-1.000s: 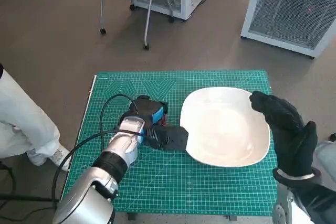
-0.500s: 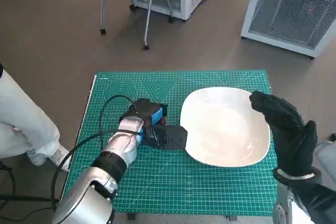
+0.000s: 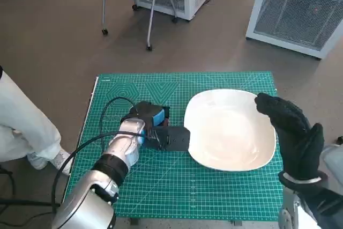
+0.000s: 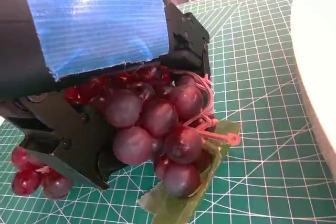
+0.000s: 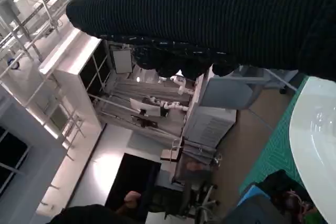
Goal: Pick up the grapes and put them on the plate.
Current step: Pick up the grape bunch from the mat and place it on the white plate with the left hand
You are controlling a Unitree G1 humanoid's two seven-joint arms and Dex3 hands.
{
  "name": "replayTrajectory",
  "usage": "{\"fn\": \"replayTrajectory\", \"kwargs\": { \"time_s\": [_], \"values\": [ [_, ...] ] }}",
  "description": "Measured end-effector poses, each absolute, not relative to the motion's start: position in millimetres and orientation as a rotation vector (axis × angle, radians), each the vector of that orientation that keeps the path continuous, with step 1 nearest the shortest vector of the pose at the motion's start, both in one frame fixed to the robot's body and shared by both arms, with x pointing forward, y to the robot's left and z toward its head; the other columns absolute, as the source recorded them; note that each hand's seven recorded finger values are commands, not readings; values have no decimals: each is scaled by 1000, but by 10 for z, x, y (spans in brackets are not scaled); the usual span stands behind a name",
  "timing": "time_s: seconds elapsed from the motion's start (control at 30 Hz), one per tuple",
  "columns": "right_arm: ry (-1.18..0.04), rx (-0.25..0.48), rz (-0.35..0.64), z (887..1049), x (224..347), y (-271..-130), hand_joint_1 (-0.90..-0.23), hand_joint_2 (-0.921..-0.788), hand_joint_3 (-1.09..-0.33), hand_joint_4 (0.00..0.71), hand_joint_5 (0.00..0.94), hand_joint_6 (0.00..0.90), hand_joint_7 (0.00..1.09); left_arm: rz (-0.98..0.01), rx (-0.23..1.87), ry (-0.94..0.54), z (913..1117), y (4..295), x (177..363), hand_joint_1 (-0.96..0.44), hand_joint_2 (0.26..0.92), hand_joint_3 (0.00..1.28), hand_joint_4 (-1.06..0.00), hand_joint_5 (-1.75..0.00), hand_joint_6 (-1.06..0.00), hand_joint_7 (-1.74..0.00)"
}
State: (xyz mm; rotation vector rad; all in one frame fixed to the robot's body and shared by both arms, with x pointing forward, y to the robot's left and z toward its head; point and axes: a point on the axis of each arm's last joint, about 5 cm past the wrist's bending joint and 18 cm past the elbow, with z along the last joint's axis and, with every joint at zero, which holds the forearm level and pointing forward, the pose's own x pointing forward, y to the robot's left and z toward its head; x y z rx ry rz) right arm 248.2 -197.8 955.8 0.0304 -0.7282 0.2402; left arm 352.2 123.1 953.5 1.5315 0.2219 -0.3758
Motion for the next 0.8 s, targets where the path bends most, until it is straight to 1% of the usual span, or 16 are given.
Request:
{"fn": "replayTrajectory", "kwargs": {
  "time_s": [0.07,0.13,0.27,0.3,0.37,0.5,0.67,0.8],
  "values": [
    [-728,30,240,9557,2483,-1978,-476,-921,-561,516,11,130,675,-370,1527,212,9567,1239,3531,3,618,833,-317,-1746,-526,-1394],
    [-728,31,240,9556,2483,-1979,-476,-921,-561,516,11,130,674,-360,1520,193,9620,1245,3542,4,662,739,-331,-1741,-553,-1292],
    [-727,32,242,9556,2486,-1981,-476,-921,-561,516,11,131,673,-329,1505,127,9780,1251,3565,6,837,386,-407,-1647,-572,-1111],
    [-727,32,242,9555,2487,-1981,-477,-921,-561,516,11,131,673,-320,1500,108,9826,1250,3567,6,864,327,-427,-1622,-578,-1083],
    [-726,32,242,9554,2491,-1981,-477,-921,-560,515,10,132,672,-304,1490,68,9919,1248,3564,5,895,245,-466,-1560,-593,-1060],
    [-727,32,244,9558,2501,-1980,-477,-921,-560,514,10,133,671,-279,1467,-9,10086,1243,3529,2,915,158,-528,-1369,-616,-1154],
    [-734,32,245,9574,2512,-1975,-478,-921,-559,518,11,134,669,-260,1437,-102,10251,1255,3436,2,920,117,-605,-1340,-618,-1093],
    [-735,32,245,9578,2518,-1975,-480,-921,-557,522,13,135,668,-239,1412,-175,10376,1258,3340,2,917,92,-668,-1264,-614,-1106]
  ]
}}
